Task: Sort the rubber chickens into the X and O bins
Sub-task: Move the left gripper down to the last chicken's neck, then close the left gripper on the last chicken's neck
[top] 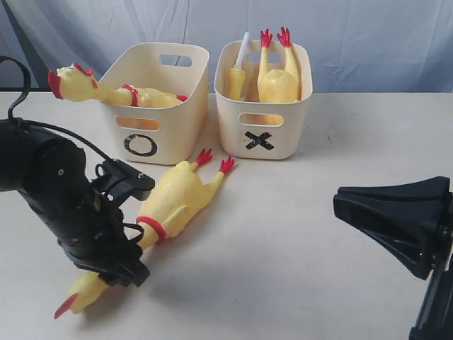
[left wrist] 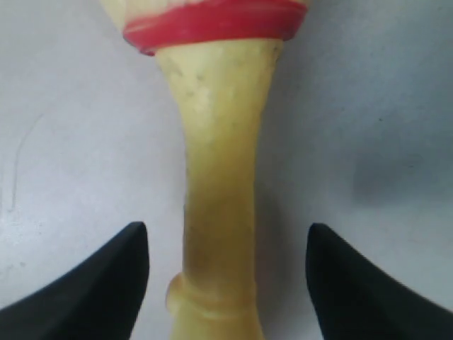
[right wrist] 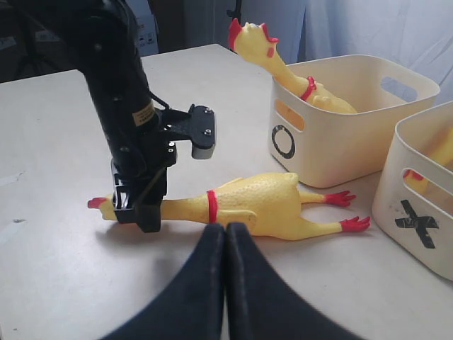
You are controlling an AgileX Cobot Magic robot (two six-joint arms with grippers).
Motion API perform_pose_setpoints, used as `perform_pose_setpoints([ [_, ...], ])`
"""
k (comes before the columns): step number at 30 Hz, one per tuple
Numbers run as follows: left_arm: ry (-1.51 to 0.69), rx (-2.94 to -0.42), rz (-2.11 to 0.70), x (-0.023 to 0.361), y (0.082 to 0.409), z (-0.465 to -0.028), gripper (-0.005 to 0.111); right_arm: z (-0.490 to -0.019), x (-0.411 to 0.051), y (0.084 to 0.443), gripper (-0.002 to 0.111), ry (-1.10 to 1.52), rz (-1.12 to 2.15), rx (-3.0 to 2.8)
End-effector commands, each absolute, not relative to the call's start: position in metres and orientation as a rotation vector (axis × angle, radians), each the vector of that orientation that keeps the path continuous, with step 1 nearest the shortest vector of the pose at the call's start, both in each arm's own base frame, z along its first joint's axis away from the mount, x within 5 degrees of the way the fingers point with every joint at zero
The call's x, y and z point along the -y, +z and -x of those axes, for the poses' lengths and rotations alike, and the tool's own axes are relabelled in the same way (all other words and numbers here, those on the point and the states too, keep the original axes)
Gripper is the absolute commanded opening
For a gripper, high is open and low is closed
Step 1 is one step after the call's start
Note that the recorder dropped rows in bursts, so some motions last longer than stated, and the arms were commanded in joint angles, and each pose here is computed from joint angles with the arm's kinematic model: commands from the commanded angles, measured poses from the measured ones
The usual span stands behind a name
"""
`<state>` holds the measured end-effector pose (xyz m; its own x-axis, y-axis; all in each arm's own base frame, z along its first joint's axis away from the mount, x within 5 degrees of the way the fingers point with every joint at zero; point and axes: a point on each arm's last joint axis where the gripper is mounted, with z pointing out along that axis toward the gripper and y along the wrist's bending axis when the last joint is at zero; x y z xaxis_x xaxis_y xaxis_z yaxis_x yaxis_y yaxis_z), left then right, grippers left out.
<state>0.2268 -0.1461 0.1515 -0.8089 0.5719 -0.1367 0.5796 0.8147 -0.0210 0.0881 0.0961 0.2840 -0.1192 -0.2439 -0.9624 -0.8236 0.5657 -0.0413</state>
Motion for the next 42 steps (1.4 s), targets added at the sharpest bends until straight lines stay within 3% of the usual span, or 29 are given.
perform_pose_setpoints([
  [1, -0.087, -2.845, -0.935, 0.149, 0.148, -0.229, 0.061, -0.088, -0.096, 0.283, -0.001, 0.633, 0.911, -1.662],
  [10, -0.071, -2.865, -0.95, 0.15, 0.137, -0.231, 0.059, -0.088, -0.096, 0.283, -0.001, 0.634, 0.909, -1.662],
  [14, -0.065, -2.881, -0.955, 0.15, 0.133, -0.231, 0.053, -0.088, -0.095, 0.283, -0.001, 0.633, 0.904, -1.662],
  [28, -0.044, -2.959, -0.974, 0.146, 0.132, -0.224, 0.0, -0.088, -0.095, 0.283, -0.001, 0.633, 0.904, -1.662],
  [42, -0.059, -3.068, -1.042, 0.142, 0.141, -0.211, 0.0, -0.088, -0.095, 0.283, -0.001, 0.633, 0.904, -1.662],
])
